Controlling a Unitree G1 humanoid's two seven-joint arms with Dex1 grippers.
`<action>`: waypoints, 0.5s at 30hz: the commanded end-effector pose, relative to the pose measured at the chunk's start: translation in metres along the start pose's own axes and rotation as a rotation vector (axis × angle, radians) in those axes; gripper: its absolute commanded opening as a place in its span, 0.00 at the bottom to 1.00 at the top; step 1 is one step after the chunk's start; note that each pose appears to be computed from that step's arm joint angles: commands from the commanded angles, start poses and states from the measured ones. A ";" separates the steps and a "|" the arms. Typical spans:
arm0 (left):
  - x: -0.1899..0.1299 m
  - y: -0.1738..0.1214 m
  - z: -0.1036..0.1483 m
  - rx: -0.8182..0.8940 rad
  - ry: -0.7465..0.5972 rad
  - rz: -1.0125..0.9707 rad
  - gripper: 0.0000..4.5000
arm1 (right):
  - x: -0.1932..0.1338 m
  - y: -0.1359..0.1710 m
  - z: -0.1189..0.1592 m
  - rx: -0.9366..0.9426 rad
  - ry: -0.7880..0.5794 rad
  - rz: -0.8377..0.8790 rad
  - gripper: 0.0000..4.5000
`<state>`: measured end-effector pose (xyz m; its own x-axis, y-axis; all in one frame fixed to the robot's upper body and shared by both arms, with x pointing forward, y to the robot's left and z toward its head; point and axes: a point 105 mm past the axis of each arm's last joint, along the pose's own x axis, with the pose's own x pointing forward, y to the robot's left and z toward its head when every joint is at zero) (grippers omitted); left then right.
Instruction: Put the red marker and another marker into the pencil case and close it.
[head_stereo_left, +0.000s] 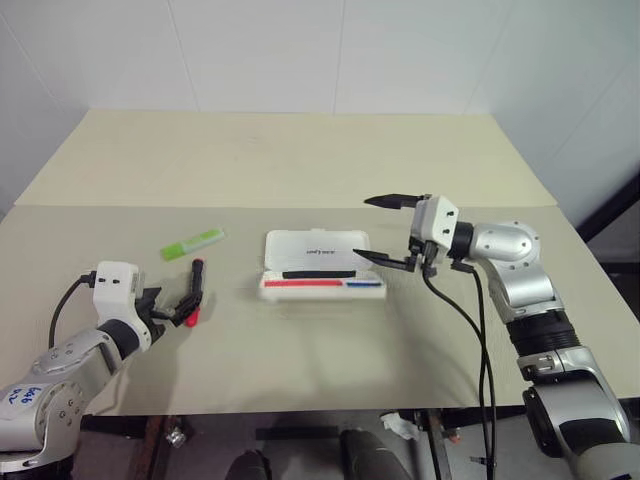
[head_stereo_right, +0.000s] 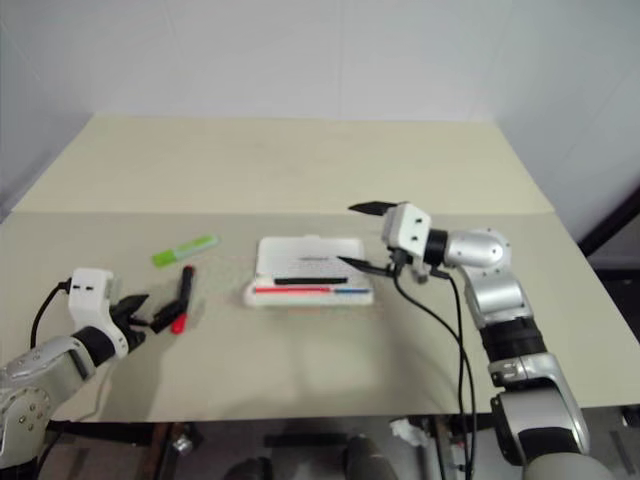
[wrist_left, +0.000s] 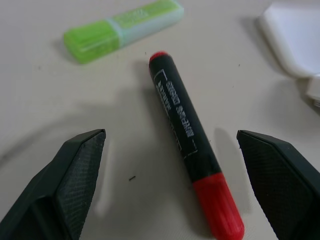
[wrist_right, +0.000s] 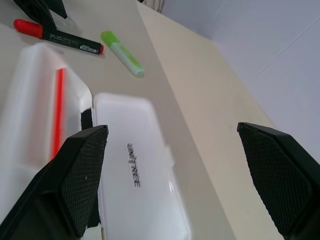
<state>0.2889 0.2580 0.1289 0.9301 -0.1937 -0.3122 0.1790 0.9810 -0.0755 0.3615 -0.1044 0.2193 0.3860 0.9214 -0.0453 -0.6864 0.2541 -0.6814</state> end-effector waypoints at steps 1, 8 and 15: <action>0.005 0.002 0.006 0.020 -0.004 0.003 1.00 | -0.002 -0.018 0.017 -0.009 -0.062 -0.060 0.98; 0.024 0.003 0.000 0.017 0.030 -0.031 1.00 | 0.002 -0.033 0.034 0.020 -0.131 -0.127 0.98; 0.042 -0.001 -0.006 0.006 0.101 -0.049 1.00 | 0.002 -0.034 0.038 0.021 -0.137 -0.136 0.98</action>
<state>0.3259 0.2496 0.1227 0.9048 -0.2463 -0.3473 0.2324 0.9692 -0.0819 0.3680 -0.0972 0.2477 0.3989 0.9142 0.0723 -0.6898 0.3511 -0.6332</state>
